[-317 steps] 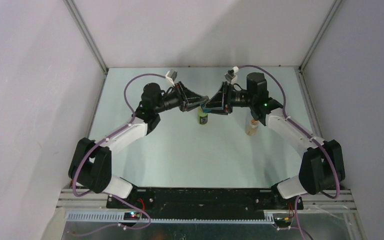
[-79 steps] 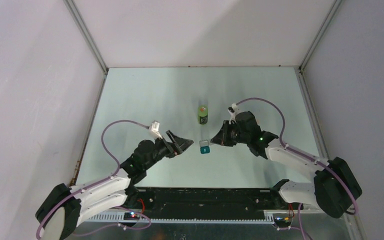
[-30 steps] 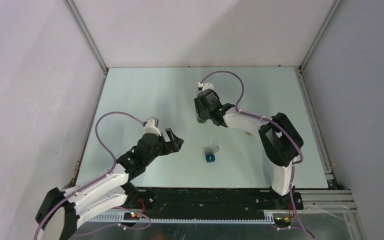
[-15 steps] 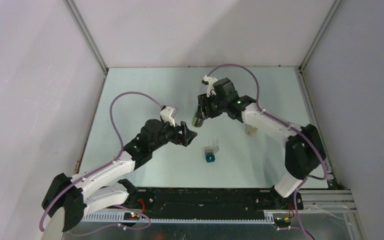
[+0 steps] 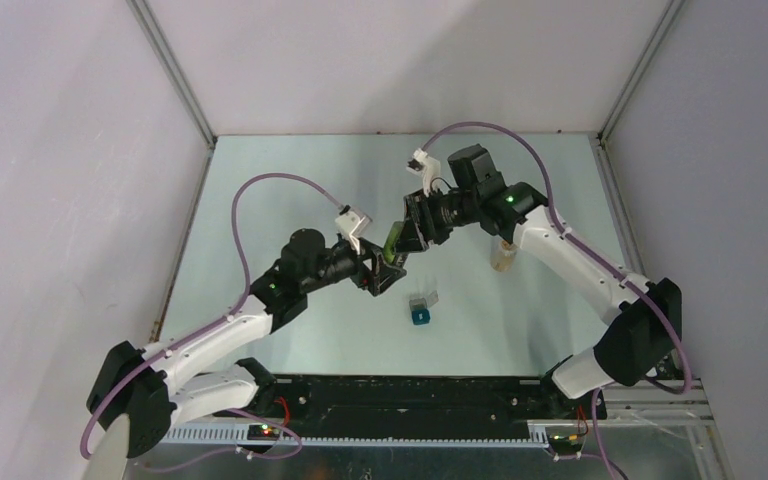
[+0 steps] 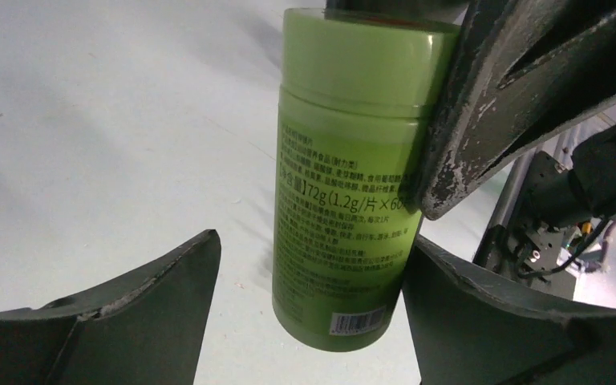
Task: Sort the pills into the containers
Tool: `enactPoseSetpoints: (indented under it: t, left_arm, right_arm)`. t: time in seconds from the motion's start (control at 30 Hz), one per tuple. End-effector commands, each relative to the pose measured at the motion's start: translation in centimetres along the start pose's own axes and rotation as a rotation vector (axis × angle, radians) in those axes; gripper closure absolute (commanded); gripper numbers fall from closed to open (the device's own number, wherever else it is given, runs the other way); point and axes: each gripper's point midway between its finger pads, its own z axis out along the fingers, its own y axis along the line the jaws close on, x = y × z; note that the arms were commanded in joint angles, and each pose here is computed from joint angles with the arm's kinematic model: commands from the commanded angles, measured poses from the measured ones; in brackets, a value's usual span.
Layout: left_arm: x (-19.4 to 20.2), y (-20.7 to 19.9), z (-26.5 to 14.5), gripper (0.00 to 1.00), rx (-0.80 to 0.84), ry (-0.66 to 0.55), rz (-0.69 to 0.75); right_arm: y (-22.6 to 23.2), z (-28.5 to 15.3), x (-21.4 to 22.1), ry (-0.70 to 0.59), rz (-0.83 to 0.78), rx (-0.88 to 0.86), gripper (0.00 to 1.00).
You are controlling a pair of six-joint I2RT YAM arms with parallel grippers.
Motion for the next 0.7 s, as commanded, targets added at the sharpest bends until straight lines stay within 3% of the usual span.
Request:
enactPoseSetpoints:
  t: [0.0, 0.1, 0.17, 0.23, 0.27, 0.33, 0.37, 0.43, 0.5, 0.6, 0.67]
  left_arm:
    - [-2.9, -1.1, -0.2, 0.15, 0.052, -0.072, 0.091]
    - [-3.1, -1.1, -0.2, 0.22, 0.048, -0.083, 0.088]
    - [-3.0, -1.5, -0.2, 0.35, 0.075, -0.085, 0.097]
    - [-2.6, -2.3, -0.3, 0.59, 0.131, -0.08, 0.123]
    - [-2.1, -2.7, -0.4, 0.64, 0.158, -0.07, 0.126]
    - [-1.8, -2.9, -0.3, 0.83, 0.175, -0.067, 0.135]
    - [-1.7, -2.8, -0.3, 0.96, 0.174, -0.061, 0.132]
    - [-1.8, -2.7, -0.2, 1.0, 0.169, -0.064, 0.127]
    - [-2.0, -2.8, -0.2, 1.0, 0.168, -0.077, 0.125]
    - [-2.5, -2.8, -0.3, 1.0, 0.163, -0.106, 0.126]
    - [-3.0, -2.8, -0.4, 1.0, 0.161, -0.123, 0.124]
  right_arm:
    - [3.9, -2.2, -0.6, -0.014, -0.067, -0.121, 0.66]
    - [4.1, -2.2, -0.5, -0.013, -0.061, -0.129, 0.66]
    - [4.1, -2.1, -0.4, -0.009, -0.05, -0.133, 0.66]
    - [4.4, -2.2, -0.6, -0.019, -0.048, -0.147, 0.65]
    - [4.5, -2.2, -0.7, -0.025, -0.047, -0.155, 0.63]
    - [4.8, -2.4, -1.2, -0.062, -0.035, -0.156, 0.51]
    - [4.8, -2.5, -1.7, -0.104, -0.021, -0.137, 0.37]
    - [4.1, -2.7, -2.6, -0.187, 0.013, -0.067, 0.2]
    - [3.2, -2.9, -3.4, -0.27, 0.046, 0.02, 0.14]
    - [2.4, -3.4, -4.5, -0.38, 0.087, 0.114, 0.13]
    - [2.4, -3.6, -5.0, -0.441, 0.108, 0.141, 0.19]
